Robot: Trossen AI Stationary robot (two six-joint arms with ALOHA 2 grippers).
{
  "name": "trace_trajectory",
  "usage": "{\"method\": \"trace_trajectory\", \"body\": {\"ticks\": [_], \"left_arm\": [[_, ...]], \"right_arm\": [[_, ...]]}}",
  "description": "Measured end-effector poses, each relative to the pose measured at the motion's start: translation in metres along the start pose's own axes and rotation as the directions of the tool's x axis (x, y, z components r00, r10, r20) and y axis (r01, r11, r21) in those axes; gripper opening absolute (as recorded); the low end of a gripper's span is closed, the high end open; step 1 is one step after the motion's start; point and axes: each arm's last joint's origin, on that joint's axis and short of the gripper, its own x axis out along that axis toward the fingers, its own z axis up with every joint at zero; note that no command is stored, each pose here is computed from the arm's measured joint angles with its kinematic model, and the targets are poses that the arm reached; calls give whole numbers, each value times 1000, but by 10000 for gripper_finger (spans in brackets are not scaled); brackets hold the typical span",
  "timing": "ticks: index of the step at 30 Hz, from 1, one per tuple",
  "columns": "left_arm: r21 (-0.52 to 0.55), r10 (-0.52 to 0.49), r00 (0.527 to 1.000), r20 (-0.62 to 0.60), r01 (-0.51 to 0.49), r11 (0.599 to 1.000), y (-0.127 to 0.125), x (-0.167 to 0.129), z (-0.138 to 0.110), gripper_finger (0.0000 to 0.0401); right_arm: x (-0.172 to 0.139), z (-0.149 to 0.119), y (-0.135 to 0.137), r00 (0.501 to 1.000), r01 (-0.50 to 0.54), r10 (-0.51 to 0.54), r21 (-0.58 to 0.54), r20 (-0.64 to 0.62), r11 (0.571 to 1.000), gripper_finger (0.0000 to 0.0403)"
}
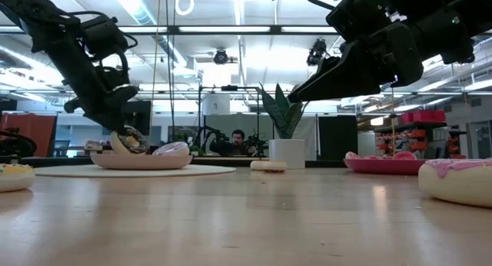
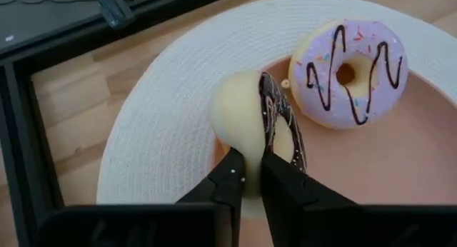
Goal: Pick & Place donuts
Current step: Put the large black donut on the pink plate, then put the small brown donut on the red plate
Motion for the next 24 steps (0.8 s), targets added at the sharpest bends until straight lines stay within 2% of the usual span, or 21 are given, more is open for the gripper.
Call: {"method": "trace_trajectory", "body": {"ticks": [4,8,14,18,24], "left_arm": [[-4,11,999,-32,-11,1000,-1,5,-2,77],[3,30,998,-59,-30,1000,-2,10,-3,123],[41,60,998,5,-61,997,-2,10,2,180],[66,35,998,59,-39,997,-6,9,6,193],[133,-21,994,103,8,991,-18,5,7,185]], "right_arm": [[0,0,0,1000,0,0,0,0,1000,252],[0,0,0,1000,0,0,0,0,1000,252],[0,0,0,1000,-1,1,0,1,1000,252],[0,0,0,1000,0,0,0,1,1000,252],[0,0,0,1000,0,0,0,1,1000,252]]}}
